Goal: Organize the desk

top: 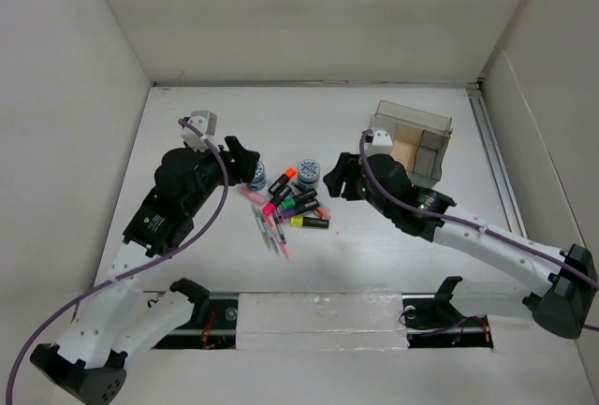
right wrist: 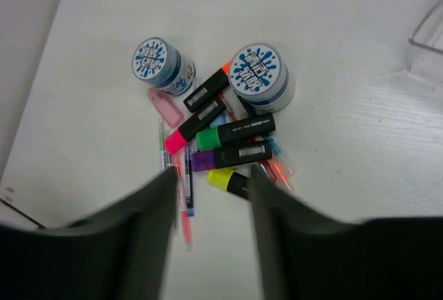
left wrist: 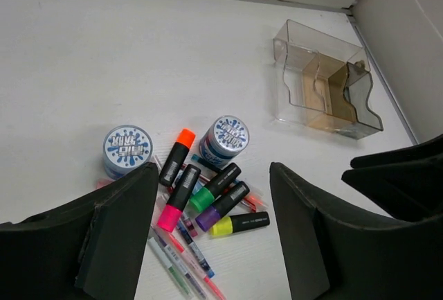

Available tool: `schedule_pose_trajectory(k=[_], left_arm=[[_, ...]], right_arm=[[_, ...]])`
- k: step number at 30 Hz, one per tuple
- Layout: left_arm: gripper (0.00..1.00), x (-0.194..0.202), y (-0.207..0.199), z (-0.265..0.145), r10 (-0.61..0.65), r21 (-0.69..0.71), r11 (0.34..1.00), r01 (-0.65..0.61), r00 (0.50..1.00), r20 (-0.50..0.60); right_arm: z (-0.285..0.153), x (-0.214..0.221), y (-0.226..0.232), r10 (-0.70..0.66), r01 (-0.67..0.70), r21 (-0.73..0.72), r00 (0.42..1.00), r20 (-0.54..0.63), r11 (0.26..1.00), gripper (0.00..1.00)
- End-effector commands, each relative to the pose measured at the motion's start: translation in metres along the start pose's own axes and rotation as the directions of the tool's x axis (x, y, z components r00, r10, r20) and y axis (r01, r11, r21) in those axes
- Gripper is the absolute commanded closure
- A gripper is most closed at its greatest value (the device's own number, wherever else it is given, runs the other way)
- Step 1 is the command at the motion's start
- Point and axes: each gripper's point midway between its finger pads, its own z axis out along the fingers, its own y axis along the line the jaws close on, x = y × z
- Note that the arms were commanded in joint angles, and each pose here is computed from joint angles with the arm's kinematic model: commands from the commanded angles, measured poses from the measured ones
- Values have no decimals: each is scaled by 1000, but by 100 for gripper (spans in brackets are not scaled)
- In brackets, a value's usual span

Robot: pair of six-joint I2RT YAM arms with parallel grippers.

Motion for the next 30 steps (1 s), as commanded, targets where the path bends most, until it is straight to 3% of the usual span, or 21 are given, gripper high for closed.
schedule_pose_trajectory(k=[1, 3, 7, 15, 22, 27, 30], left_arm=[[38, -20, -11, 6, 19, 40, 999, -21, 998, 62], [38, -22, -14, 4, 37, 55, 998, -40, 997, 61], [35, -35, -18, -6, 66, 71, 995, -75, 992, 110], [34, -25, -16, 1, 70, 88, 993, -80, 991, 111], [41, -9, -4, 16, 88, 42, 995, -91, 994, 67], [41, -8, -3, 17, 88, 41, 995, -91, 994, 64], [41, -6, -3, 18, 87, 39, 995, -89, 995, 57]], right_arm=[[1, -11, -3, 11, -11, 13, 998, 64, 1000, 35], [6, -12, -15, 8, -11, 52, 998, 56, 999, 15], [25, -6, -32, -28, 28, 117, 1000, 3, 993, 7], [65, 19, -41, -63, 88, 185, 988, -140, 979, 2], [95, 36, -36, -123, 162, 227, 977, -176, 960, 1], [111, 37, -16, -171, 204, 177, 968, -184, 963, 0], [132, 36, -27, -170, 215, 222, 964, -206, 951, 0]])
